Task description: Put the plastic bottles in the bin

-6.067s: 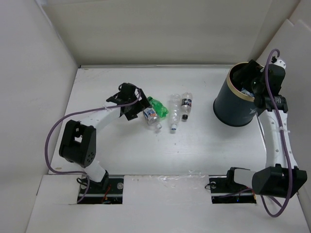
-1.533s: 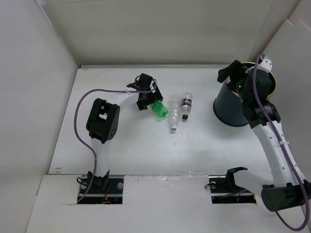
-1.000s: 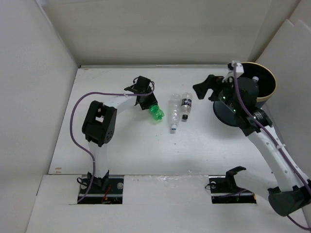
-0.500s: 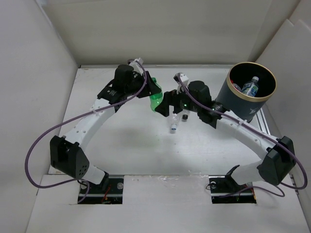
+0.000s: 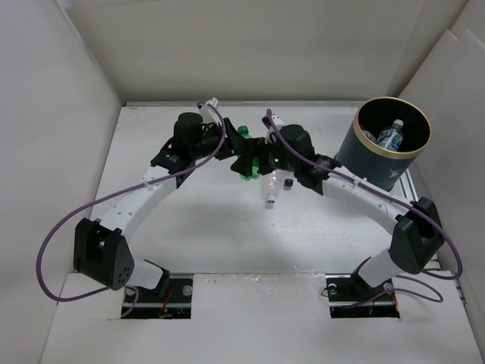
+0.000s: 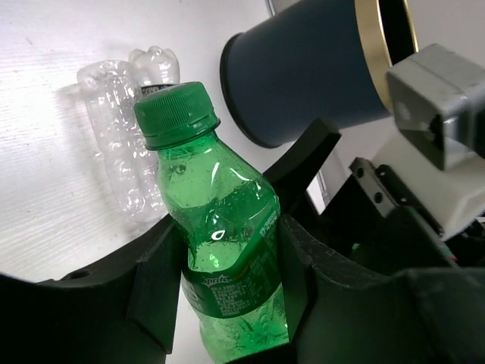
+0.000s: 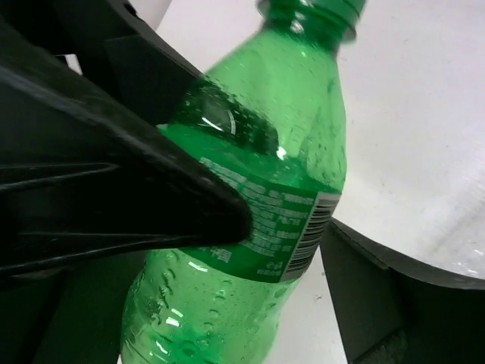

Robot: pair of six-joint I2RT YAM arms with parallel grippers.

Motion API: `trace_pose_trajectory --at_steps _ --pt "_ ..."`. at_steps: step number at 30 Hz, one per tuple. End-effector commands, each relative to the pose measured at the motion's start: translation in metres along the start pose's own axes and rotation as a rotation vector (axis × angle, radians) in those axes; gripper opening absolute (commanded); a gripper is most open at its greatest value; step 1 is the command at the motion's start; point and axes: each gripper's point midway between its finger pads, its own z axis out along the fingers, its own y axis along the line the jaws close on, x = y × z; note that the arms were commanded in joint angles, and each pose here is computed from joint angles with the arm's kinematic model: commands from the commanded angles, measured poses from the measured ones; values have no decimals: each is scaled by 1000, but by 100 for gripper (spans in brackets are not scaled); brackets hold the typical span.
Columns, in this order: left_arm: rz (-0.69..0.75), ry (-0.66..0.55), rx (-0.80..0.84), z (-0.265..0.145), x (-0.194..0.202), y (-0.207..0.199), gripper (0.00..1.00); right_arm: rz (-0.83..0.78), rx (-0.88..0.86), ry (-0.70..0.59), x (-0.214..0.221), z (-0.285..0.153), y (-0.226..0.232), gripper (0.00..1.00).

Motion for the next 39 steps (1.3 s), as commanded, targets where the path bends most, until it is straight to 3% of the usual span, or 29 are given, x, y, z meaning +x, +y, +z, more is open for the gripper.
trace_pose_trajectory --at_steps 1,3,4,5,7,8,9,14,19,26,32,33,34,36,38,39 --pt "30 -136 172 -28 -27 -57 0 21 -65 -83 -23 5 22 92" --pt "24 -154 178 -32 -32 -63 3 30 -65 -82 -21 5 21 81" --pt "23 -162 171 -31 -33 -62 13 29 -62 -94 -24 3 21 68" --pt "29 -170 180 -33 -37 -67 29 26 -69 -106 -28 -1 25 60" --pt "18 -190 145 -33 -42 -62 98 24 -53 -135 -36 -6 25 26" --pt "23 -206 149 -35 -47 -66 100 25 -43 -142 -35 -8 23 9" --pt "14 -201 130 -35 -47 -64 100 22 -43 -163 -41 -14 25 4" --pt "-4 -281 14 -37 -67 -52 100 52 64 -230 -68 -35 -12 2" --pt "-9 -329 -120 -44 -73 -29 100 96 234 -377 -125 -99 -75 2" --pt "14 -267 -110 -30 -55 -15 100 149 579 -607 -204 -216 -157 5" --pt "90 -189 -110 0 -39 -17 100 299 935 -675 -199 -298 -236 11" --pt "103 -176 -128 7 -36 -16 100 317 960 -663 -195 -302 -246 20" --pt "124 -149 -160 19 -31 -14 100 336 976 -665 -192 -307 -250 37" --pt "135 -120 -183 30 -26 -11 100 347 1001 -662 -189 -313 -252 78" --pt "144 -107 -216 44 -24 -3 100 352 1027 -664 -187 -317 -255 100" --pt "146 -95 -227 49 -20 -2 100 352 1037 -668 -186 -321 -252 100"
